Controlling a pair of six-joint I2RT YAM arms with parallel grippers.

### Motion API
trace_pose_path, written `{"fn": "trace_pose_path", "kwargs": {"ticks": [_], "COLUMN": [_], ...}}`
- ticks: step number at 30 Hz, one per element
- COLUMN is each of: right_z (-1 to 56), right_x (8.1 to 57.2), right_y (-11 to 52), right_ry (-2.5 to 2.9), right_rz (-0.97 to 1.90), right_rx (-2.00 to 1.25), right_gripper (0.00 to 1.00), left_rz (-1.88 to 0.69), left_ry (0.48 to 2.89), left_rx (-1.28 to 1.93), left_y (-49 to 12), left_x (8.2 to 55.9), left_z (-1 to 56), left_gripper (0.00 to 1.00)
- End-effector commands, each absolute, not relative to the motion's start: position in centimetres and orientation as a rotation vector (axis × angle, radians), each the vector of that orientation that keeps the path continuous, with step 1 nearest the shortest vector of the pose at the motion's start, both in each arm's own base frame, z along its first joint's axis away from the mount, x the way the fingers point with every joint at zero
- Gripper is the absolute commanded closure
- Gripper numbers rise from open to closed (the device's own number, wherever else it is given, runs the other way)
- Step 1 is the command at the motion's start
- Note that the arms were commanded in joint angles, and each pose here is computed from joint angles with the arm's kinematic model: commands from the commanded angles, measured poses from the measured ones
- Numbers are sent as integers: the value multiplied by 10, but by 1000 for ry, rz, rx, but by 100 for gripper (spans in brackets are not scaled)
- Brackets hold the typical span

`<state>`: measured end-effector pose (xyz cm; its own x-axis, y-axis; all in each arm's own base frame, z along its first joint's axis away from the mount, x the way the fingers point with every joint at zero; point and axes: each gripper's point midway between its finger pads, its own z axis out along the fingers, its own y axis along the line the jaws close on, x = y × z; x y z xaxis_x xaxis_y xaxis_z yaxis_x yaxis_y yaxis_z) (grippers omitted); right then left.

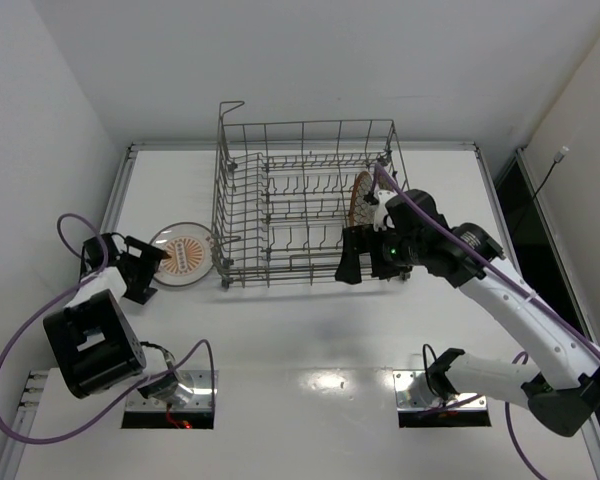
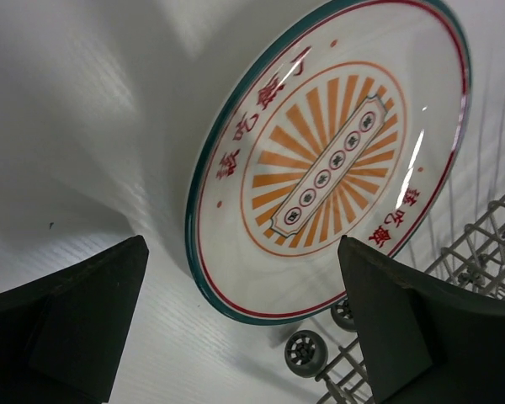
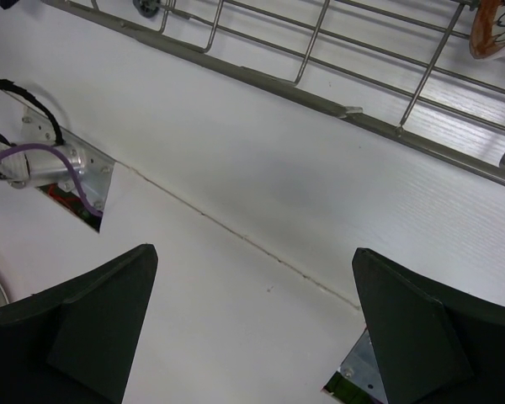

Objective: Load the plates into the dish rack

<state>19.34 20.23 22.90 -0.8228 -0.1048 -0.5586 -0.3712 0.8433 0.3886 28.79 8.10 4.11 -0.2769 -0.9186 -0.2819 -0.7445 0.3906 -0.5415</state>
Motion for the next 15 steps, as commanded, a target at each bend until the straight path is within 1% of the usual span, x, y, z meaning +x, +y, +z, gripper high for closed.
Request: {"fn": "trace_pose_path", "kwargs": {"ticks": [1, 5, 9, 11, 15], "right_z": [236, 234, 229, 229, 231], "right_x": [196, 194, 194, 192, 193], "right_y": [204, 203, 198, 197, 195], "right_ry": [2449, 2459, 2470, 2471, 2462], "right_rz": [699, 695, 680, 685, 685], "right_rx": [-340, -340, -313, -302, -290], "right_gripper": [1, 1, 1, 1, 1], "left_rz": [-454, -516, -571, -583, -715], "left_ry": [2088, 2082, 2080, 2093, 2187], "left_rx": [-1438, -1425, -1464, -1475, -1494], "left_y": [75, 68, 62, 62, 46], "left_x": [287, 289, 291, 294, 296], "left_z": [31, 28, 17, 14, -5], "left_gripper": [5, 14, 18, 21, 35]}}
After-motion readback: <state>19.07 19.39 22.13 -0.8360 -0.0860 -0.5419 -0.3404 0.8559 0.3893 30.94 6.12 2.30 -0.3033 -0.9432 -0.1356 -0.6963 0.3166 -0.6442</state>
